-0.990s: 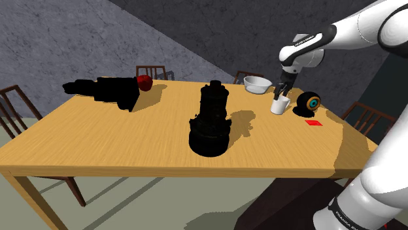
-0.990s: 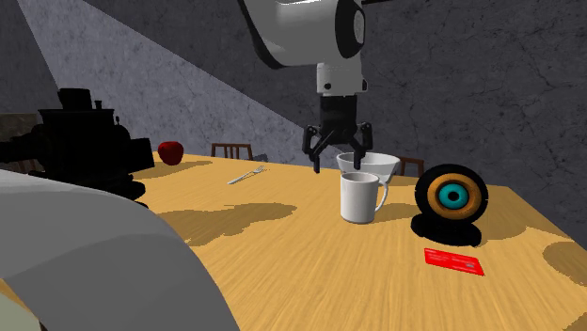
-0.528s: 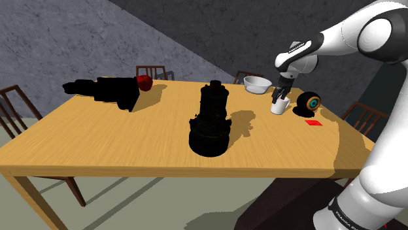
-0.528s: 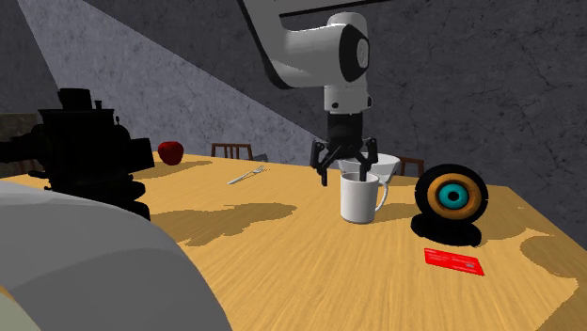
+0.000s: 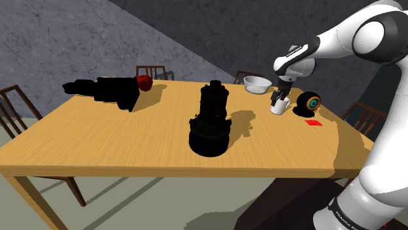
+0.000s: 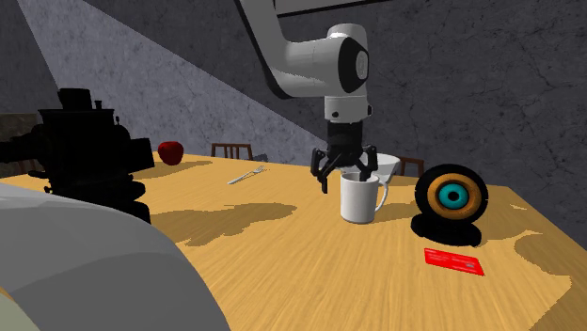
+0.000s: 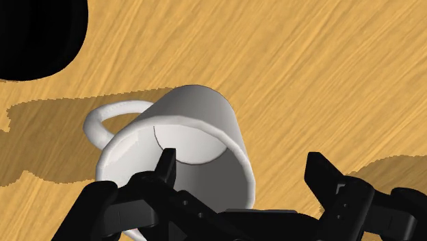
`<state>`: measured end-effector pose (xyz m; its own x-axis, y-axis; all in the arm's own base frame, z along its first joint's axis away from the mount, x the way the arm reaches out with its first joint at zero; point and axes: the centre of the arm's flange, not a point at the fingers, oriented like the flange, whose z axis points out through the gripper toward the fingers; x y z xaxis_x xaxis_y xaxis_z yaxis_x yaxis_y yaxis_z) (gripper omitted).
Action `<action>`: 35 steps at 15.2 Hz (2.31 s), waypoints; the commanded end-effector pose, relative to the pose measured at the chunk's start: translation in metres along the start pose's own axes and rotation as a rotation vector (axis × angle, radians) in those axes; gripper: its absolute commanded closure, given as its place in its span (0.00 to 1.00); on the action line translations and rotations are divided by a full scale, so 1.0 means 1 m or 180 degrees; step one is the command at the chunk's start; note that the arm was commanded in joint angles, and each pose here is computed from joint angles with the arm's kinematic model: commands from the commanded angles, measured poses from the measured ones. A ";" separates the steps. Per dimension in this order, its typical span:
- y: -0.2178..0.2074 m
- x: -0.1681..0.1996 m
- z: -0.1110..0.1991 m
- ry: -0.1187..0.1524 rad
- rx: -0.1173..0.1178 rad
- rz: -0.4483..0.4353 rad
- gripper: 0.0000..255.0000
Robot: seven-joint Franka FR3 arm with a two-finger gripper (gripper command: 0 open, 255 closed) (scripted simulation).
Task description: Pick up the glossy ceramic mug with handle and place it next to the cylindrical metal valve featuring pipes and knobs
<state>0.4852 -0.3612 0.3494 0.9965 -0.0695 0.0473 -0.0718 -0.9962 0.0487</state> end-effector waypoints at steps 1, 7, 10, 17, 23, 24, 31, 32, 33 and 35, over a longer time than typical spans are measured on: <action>0.000 0.000 0.000 0.0000 0.0000 0.0000 0.00; 0.000 0.000 0.000 0.0000 0.0000 0.0000 1.00; 0.000 0.000 0.000 0.0000 0.0000 0.0000 1.00; 0.001 0.001 -0.026 0.0000 0.0000 0.0000 1.00; 0.003 0.003 -0.058 0.0000 0.0000 0.0000 1.00; 0.003 0.003 -0.063 0.0000 0.0000 0.0000 1.00; 0.005 0.005 -0.100 0.0000 0.0000 0.0000 1.00; 0.005 0.005 -0.105 0.0000 0.0000 0.0000 1.00; 0.005 0.005 -0.111 0.0000 0.0000 0.0000 1.00; 0.006 0.006 -0.121 0.0000 0.0000 0.0000 1.00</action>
<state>0.4853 -0.3617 0.4642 0.9965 -0.0696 0.0473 -0.0719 -0.9962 0.0487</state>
